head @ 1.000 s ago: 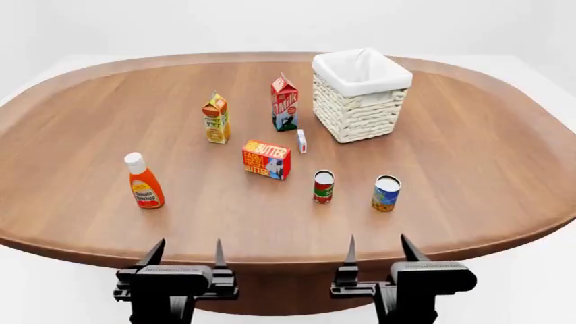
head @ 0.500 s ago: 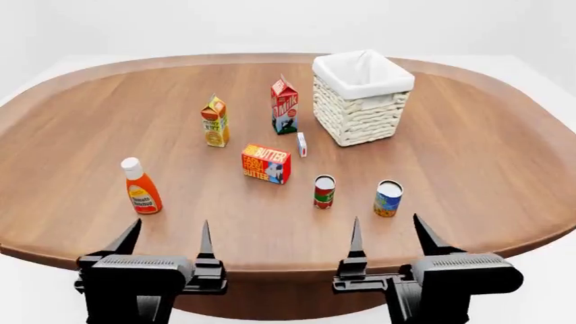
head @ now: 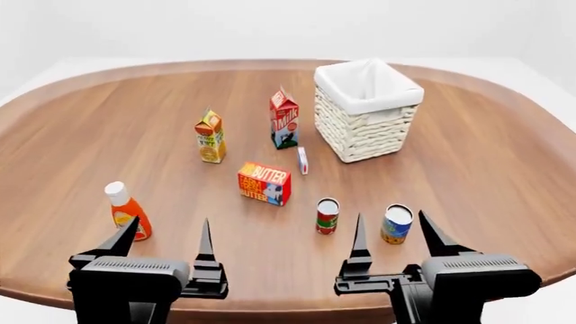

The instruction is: Pick up the cream cheese box and the butter, and put them in the basket.

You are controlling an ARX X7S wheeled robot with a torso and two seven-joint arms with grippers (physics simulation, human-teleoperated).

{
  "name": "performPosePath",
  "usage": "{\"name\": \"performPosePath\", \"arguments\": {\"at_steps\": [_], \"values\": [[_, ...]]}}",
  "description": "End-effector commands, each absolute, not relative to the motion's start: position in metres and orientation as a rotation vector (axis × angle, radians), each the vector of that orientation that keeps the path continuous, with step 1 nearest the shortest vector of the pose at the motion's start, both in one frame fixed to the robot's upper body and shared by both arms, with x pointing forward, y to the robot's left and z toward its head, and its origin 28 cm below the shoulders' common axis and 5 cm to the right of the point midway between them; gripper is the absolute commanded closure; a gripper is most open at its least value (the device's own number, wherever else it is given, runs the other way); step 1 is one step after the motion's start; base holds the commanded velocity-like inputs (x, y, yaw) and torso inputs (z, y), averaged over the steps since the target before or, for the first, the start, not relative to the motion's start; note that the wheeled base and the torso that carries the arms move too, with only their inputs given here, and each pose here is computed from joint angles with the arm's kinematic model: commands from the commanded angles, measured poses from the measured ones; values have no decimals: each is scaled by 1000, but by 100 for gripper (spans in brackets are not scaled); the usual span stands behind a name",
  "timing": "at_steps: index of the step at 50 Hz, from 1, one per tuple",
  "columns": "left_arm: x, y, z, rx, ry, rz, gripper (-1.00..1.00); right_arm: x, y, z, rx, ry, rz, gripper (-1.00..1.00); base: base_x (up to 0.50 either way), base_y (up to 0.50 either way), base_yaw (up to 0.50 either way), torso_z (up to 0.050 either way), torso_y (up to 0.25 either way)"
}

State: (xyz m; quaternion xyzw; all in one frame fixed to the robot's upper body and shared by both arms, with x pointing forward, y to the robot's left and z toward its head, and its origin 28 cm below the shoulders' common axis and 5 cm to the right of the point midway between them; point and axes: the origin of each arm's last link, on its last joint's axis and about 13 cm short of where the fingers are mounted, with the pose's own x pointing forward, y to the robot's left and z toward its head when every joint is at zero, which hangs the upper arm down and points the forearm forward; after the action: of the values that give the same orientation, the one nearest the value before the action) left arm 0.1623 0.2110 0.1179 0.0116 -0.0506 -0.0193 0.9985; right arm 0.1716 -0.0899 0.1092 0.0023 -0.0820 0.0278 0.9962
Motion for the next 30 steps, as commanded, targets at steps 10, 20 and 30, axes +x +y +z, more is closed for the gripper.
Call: {"name": "performPosePath", "arguments": {"at_steps": [10, 20, 30], "values": [[161, 211, 119, 25, -102, -41, -100, 169, -90, 112, 18, -183, 75, -100, 500, 0, 0, 0, 0], [162, 211, 119, 25, -102, -40, -100, 169, -90, 112, 16, -183, 75, -100, 500, 0, 0, 0, 0], [162, 211, 119, 25, -102, -40, -100, 169, -89, 112, 16, -182, 76, -100, 500, 0, 0, 0, 2]]}}
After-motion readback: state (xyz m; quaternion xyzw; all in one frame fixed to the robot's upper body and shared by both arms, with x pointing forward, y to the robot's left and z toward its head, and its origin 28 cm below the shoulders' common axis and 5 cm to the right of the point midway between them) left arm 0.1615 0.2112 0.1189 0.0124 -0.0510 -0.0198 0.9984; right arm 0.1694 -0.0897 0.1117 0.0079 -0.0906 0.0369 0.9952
